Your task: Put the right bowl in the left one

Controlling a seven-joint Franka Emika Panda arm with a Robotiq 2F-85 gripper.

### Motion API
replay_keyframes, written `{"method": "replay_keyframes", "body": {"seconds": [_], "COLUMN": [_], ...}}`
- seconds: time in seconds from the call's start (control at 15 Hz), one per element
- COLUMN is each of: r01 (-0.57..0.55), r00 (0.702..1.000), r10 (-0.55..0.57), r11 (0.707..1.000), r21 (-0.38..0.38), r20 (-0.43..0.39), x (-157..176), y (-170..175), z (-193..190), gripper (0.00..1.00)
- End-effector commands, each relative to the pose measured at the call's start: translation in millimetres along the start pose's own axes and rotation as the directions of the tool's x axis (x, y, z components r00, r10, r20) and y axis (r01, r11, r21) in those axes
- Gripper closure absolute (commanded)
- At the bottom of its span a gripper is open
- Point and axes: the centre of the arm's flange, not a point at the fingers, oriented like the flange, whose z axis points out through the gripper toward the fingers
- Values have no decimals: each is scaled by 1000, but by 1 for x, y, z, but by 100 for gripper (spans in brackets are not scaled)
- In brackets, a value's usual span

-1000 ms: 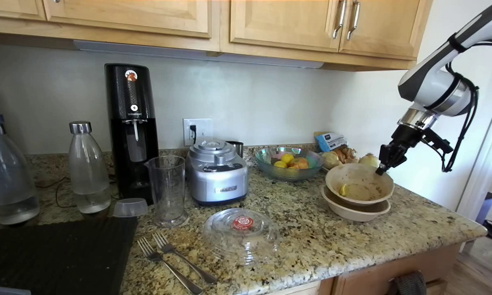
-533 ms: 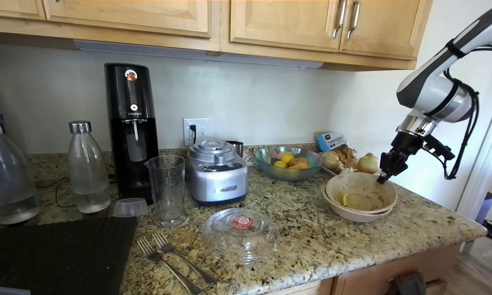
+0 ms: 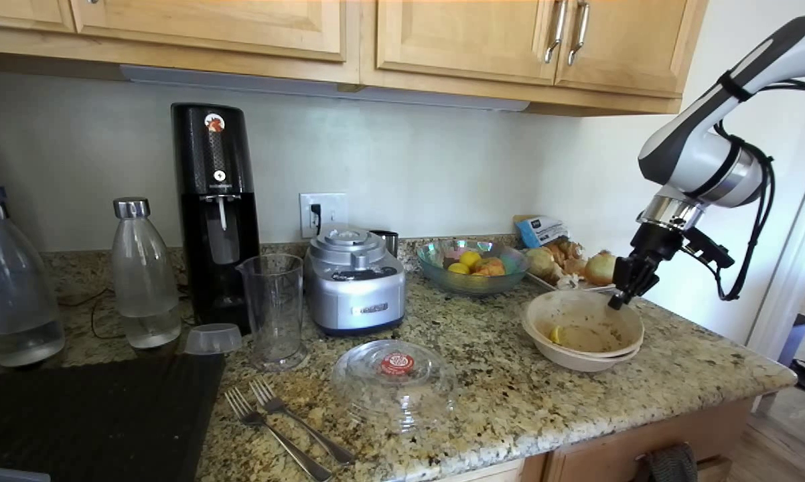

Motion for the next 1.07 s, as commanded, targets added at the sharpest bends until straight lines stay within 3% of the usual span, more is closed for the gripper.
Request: {"method": "replay_keyframes", "body": {"seconds": [0.0,0.53,0.8,1.0], "r01": [0,11,35,120], "r00": [1000,999,996,989], "r10": [0,-13,-43,-136], "r11": [1000,999,994,967], "r21": [-27,-37,-105,-227], "r20": [-16,-45,-81,-56], "x": [-3,-5,-2,4], "y": [-6,-8,-6,1], "z": [1,-20,-35,-51], "gripper": [52,2,0,0]}}
